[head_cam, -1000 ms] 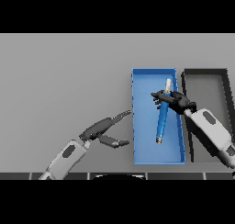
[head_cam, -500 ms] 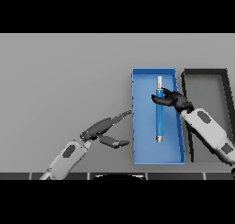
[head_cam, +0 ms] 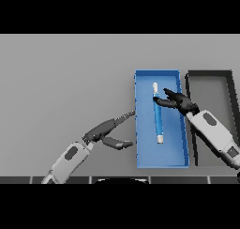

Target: Pick up the blue pipe and place it into the blue bin.

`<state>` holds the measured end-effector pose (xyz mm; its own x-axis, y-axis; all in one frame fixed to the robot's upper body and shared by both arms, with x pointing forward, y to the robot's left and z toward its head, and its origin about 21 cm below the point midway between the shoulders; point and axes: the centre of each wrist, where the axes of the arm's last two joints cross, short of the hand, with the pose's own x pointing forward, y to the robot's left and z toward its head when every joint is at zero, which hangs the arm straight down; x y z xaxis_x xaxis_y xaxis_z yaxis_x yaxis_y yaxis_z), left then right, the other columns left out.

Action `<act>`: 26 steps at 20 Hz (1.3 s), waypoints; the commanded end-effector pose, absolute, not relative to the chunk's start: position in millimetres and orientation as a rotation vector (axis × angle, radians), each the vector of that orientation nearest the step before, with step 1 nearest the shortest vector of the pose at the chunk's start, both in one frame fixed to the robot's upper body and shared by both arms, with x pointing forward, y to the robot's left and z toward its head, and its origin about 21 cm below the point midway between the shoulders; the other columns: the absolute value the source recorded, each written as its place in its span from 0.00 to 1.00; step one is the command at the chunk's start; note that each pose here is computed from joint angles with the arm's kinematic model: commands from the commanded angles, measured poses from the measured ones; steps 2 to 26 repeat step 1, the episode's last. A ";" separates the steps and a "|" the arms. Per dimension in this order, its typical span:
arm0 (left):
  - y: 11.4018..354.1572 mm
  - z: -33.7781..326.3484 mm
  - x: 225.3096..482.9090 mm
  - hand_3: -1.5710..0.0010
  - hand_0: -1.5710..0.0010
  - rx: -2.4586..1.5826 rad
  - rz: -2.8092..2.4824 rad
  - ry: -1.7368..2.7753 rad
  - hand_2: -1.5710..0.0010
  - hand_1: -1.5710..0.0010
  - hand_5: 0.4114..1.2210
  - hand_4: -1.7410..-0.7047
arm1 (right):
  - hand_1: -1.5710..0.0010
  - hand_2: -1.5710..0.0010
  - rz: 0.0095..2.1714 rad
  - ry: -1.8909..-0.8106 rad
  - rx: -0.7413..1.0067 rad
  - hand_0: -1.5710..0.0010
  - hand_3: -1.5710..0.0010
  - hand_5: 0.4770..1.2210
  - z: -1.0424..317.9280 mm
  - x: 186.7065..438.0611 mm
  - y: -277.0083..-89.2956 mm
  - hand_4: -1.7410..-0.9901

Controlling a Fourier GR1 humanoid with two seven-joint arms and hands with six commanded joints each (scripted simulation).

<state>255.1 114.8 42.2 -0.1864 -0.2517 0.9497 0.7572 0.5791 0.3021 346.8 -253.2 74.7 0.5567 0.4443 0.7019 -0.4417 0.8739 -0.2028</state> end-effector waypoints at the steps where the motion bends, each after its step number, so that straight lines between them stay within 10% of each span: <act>1: 114.5 43.2 256.8 1.00 1.00 -0.451 -0.962 -1.494 1.00 1.00 0.07 0.79 | 0.99 0.99 0.523 -0.831 -0.001 0.99 1.00 0.27 73.9 346.5 -253.5 0.82; 26: 114.5 43.2 256.8 1.00 1.00 -0.451 -0.962 -1.494 1.00 1.00 0.07 0.79 | 0.99 0.99 0.523 -0.831 -0.001 0.99 1.00 0.27 73.9 346.5 -253.5 0.82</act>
